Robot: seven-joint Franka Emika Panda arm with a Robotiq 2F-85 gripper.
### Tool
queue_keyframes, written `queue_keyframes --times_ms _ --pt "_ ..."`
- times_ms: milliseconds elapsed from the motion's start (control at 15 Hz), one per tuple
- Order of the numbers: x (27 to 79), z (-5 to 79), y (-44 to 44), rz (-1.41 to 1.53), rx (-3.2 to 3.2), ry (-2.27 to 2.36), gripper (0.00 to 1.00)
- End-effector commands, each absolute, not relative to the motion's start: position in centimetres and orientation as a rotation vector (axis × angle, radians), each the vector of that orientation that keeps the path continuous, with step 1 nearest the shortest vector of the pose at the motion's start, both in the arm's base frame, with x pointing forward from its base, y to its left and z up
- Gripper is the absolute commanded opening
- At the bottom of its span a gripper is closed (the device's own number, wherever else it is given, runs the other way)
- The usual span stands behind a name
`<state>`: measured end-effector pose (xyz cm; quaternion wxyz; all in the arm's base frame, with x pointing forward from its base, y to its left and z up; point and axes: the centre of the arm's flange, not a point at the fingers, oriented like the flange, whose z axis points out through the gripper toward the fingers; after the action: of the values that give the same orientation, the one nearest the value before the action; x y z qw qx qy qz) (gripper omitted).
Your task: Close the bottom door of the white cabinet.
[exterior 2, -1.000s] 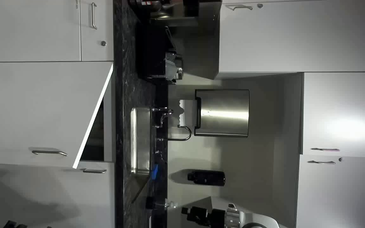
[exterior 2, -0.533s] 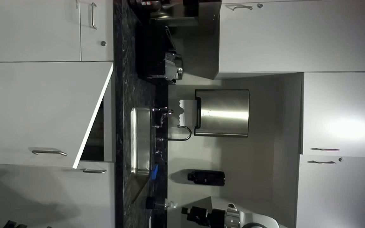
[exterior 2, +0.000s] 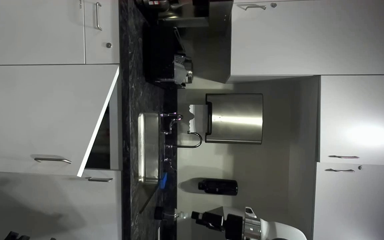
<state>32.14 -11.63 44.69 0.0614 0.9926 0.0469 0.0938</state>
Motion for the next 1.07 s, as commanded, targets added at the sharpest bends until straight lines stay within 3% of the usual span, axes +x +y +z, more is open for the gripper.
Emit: queue_keyframes --times_ms 0,467,1000 --pt "27.8 46.1 -5.0 0.290 3.039 0.255 1.00" --pt "25.6 48.6 6.9 0.317 3.009 0.600 1.00" --pt "26.5 46.9 17.1 0.406 2.852 0.885 1.00"
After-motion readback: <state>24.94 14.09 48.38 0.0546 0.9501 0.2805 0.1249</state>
